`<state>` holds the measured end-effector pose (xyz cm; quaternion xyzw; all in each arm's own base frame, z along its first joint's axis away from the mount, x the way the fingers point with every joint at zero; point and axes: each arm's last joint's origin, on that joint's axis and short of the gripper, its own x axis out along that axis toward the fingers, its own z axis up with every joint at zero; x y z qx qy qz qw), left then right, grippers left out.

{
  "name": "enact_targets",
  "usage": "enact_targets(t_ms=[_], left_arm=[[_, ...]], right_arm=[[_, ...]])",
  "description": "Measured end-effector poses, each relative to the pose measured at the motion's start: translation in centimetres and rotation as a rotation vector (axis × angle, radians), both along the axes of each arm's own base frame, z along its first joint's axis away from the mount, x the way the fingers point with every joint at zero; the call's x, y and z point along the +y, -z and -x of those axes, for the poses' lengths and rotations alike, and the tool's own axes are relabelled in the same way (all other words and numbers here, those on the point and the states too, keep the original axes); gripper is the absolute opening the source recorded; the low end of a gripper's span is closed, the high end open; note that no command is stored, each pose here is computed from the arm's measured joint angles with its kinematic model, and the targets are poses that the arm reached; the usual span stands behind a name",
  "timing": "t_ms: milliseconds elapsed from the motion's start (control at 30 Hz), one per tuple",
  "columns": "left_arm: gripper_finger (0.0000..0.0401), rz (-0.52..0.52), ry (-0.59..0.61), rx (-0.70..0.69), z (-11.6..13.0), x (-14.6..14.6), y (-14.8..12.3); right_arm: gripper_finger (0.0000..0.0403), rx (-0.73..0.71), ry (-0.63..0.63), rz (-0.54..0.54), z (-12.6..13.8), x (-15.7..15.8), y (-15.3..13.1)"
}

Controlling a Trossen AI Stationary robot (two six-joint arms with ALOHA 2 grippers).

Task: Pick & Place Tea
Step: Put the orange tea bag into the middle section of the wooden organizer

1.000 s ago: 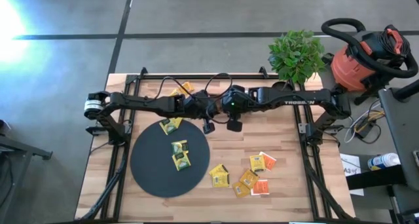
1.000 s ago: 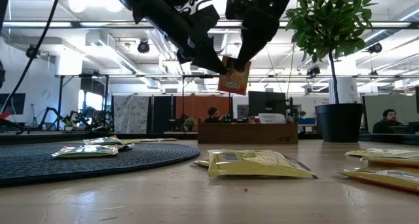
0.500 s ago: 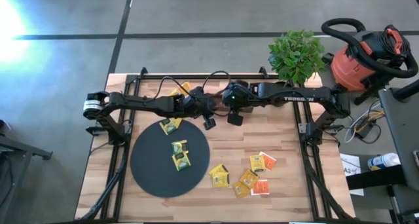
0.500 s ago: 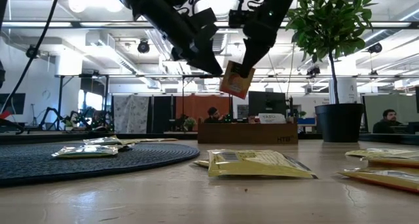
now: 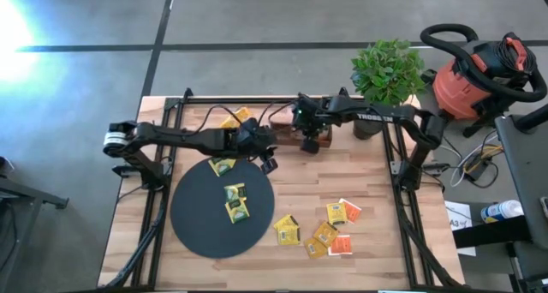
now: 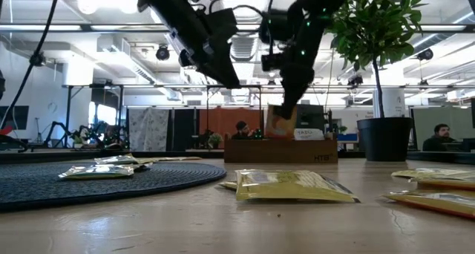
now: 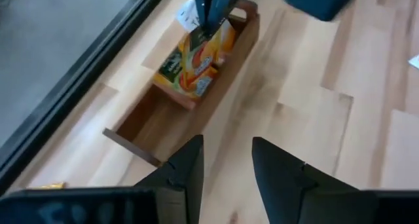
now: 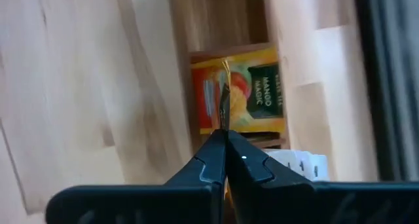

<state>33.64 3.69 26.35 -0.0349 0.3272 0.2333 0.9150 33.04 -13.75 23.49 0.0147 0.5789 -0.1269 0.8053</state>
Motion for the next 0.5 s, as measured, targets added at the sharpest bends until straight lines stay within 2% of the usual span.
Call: enact_targets(t_ms=[133,500], left_arm=[[0.0124,0.021,-0.005,-0.012,0.1,-0.5,-0.2],[0.0124,0.058,-0.036,-0.030,0.2,-0.6,-0.2]], right_arm=[[0.0008,0.036,-0.018,-0.019,0.2,-0.7,0.4],[0.0008,0.017,-0.051,-0.020,0.0,-1.4,0.8]])
